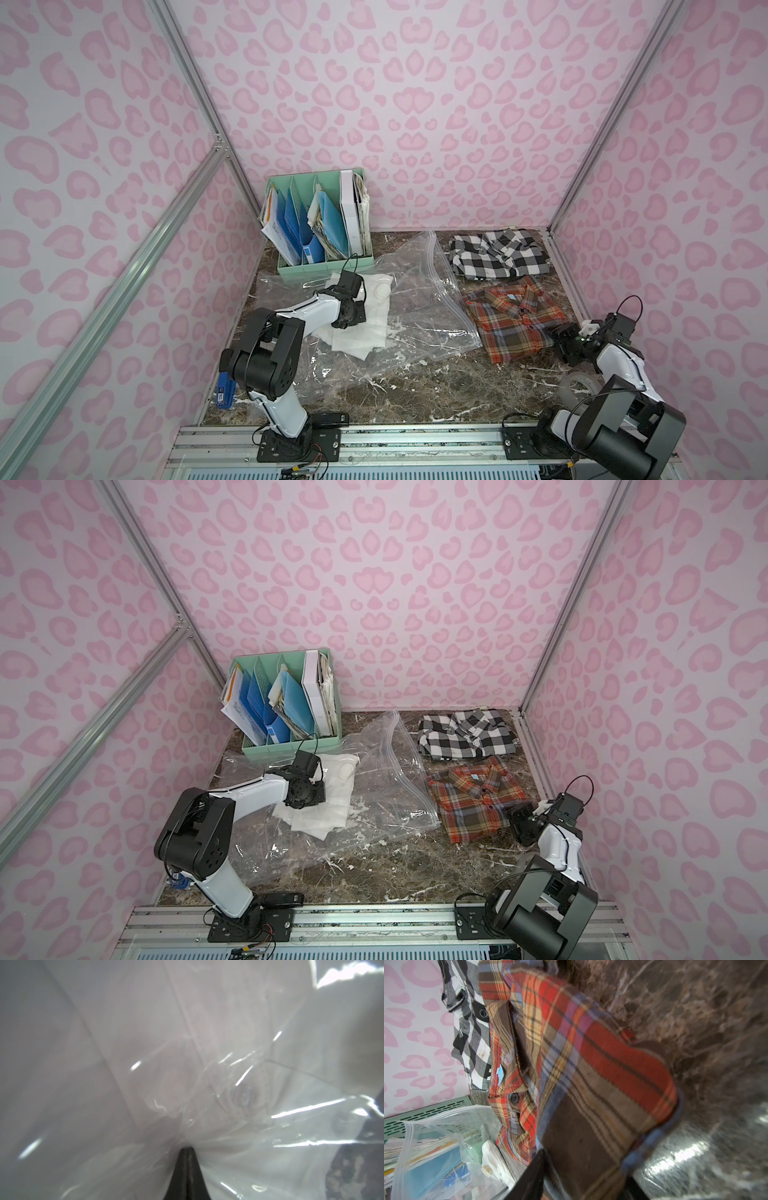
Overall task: Take the shirt out of the vacuum bag
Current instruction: Place the shirt at the center of the board.
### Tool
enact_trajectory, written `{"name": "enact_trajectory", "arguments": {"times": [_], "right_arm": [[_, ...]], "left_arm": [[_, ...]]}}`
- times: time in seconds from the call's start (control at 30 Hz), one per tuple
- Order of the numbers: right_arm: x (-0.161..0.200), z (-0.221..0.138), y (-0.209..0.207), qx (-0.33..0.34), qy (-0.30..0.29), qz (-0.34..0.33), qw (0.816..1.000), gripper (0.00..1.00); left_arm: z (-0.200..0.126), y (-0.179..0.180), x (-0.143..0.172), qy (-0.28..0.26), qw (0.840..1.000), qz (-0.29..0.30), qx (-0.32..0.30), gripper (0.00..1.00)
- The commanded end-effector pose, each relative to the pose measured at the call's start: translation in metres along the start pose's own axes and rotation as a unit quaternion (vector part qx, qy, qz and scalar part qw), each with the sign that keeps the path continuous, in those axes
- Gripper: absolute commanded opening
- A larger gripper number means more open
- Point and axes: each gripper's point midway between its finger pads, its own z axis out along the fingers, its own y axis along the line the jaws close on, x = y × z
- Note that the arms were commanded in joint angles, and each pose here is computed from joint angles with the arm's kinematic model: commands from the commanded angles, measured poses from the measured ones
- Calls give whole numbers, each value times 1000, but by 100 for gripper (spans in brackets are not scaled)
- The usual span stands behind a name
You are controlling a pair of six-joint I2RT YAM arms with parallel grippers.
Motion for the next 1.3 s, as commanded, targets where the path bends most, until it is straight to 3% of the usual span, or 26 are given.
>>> {"name": "enact_trajectory", "arguments": {"times": [0.0,0.27,0.63,0.73,0.9,1.1,1.27], "right_arm": [[9,-14,-5,42,6,-9,999,61],[8,-34,40,30,-19,-80,996,65],[14,-56,71,109,-41,-181,977,67],[29,-33,81,93,-9,-223,970,71],[50,17,83,175,46,-322,929,71],[42,51,72,246,46,-370,895,70],[38,80,70,264,53,-366,891,70]], "left_arm": [[-3,8,32,66,998,9,-21,4],[-11,0,29,55,998,13,-7,4],[-8,-4,26,50,999,21,-1,4],[-8,-5,26,50,998,23,2,4],[-10,-8,22,46,999,25,7,4],[-15,-10,20,40,999,23,13,5],[-20,-11,14,31,999,25,14,6]]}}
